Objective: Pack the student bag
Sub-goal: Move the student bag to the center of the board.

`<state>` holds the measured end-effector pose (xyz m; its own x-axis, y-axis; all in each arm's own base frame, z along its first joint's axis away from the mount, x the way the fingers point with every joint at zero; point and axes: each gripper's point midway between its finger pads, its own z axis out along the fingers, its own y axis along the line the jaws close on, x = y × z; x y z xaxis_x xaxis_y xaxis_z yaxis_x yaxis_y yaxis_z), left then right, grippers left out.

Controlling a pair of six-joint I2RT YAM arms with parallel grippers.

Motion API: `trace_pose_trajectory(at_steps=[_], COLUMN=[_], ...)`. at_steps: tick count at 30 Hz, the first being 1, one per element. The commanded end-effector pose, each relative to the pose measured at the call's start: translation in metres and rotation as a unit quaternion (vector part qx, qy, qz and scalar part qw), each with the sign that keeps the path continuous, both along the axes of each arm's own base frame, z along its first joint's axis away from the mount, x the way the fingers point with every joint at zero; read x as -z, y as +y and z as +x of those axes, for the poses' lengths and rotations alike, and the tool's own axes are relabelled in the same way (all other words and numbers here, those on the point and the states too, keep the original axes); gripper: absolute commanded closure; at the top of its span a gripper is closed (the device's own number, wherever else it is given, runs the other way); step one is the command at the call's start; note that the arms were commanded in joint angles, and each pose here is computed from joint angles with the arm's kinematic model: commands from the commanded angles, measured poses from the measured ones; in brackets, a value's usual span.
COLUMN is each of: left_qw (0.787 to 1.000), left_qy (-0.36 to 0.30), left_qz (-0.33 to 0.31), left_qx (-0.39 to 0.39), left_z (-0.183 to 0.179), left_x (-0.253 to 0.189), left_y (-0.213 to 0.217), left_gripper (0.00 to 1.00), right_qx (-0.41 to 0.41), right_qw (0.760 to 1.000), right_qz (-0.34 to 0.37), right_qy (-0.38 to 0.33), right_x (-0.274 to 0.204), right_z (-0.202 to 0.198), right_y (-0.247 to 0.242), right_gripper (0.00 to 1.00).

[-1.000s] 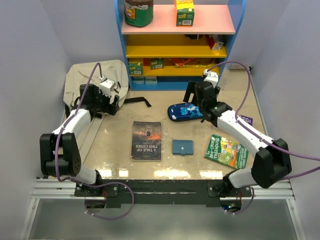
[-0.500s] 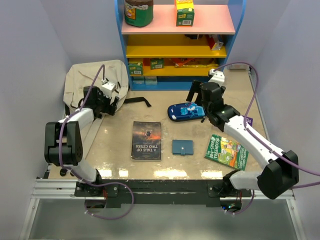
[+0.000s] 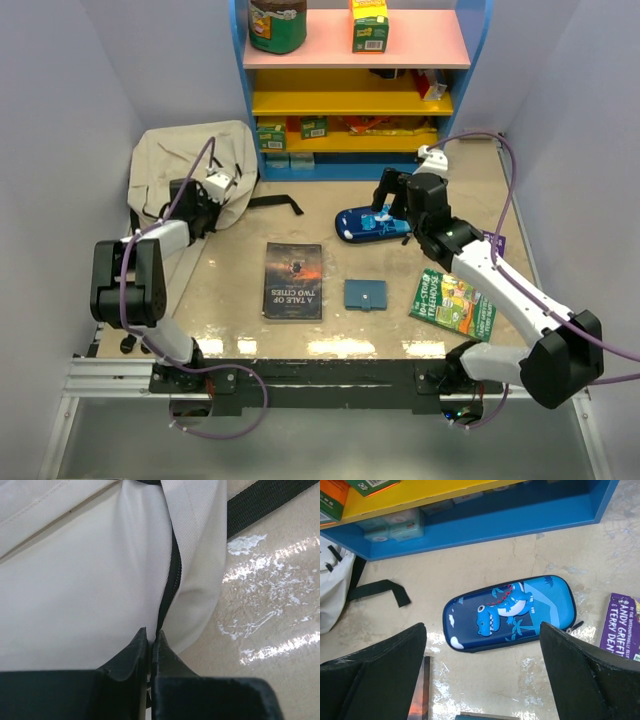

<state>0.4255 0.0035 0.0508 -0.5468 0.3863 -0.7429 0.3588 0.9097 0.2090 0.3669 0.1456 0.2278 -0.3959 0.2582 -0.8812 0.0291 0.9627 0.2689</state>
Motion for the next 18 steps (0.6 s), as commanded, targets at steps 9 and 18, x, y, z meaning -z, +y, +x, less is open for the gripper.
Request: trace_pose_trajectory(at_steps=[9, 18], left_qw=[0.992, 0.99], left_qy=[-0.08, -0.075], left_qz=[-0.091, -0.098], left_qx=[0.039, 0.07], left_z=[-0.03, -0.085], left_x=[-0.137, -0.182], left_y=[-0.036, -0.048], left_gripper=[1.0, 1.0], right_qx=[-0.067, -0.127], right_qw=[0.997, 0.991], right_qz=[0.037, 0.038], right_qy=[-0.03, 0.015], right_x=[-0.015, 0.001], right_z=[-0.005, -0.006], right_y=[0.024, 0.05], right_gripper=[0.05, 0.07])
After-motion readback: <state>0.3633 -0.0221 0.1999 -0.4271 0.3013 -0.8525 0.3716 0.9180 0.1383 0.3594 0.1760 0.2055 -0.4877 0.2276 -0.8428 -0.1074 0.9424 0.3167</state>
